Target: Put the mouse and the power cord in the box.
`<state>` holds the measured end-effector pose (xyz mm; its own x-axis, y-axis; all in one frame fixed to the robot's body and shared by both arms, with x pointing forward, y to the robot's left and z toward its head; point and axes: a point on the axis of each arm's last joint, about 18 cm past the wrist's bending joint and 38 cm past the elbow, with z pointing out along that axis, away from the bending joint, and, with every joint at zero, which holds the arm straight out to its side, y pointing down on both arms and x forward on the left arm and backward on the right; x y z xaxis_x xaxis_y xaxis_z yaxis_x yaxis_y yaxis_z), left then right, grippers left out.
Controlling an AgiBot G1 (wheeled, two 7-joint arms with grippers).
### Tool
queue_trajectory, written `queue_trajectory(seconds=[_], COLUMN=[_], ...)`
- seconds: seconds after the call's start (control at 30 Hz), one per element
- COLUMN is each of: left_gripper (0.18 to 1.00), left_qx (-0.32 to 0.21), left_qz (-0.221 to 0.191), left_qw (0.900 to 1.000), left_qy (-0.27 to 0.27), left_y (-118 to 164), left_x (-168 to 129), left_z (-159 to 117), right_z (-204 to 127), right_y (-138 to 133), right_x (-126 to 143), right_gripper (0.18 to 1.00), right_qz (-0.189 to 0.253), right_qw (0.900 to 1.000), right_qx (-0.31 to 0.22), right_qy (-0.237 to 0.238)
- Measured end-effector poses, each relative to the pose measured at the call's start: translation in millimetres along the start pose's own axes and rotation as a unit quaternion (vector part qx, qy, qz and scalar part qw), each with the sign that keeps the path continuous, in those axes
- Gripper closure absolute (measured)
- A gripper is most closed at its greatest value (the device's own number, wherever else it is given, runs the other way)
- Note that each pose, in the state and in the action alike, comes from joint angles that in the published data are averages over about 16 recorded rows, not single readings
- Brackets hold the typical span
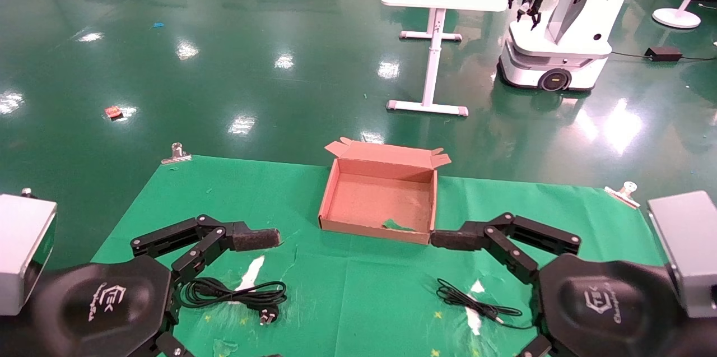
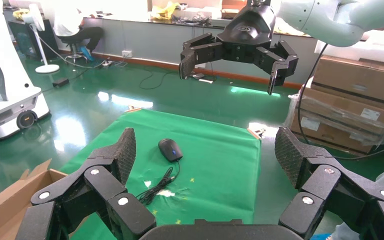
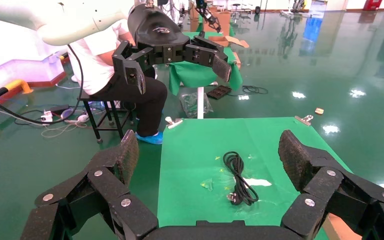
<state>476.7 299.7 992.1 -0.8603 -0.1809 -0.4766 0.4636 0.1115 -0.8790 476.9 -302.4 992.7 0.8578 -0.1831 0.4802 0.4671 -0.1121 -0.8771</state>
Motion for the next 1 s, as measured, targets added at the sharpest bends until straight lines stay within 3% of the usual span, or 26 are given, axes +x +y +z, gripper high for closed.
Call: queue_trajectory(seconds=[1.0], left_gripper=[0.184], left_qx=[-0.011], left_qz=[0.007], left_qw=[0.9999], left_qy=[0.0], left_y=[1.8], left_x=[-1.0], left_z=[-0.1], right_z=[-2.6], right_y=[3.6], right_x=[0.4], right_gripper=[0.178], right_qz=[0.001], right_qw=[1.0], right_qx=[-0.008], right_qy=[0.002])
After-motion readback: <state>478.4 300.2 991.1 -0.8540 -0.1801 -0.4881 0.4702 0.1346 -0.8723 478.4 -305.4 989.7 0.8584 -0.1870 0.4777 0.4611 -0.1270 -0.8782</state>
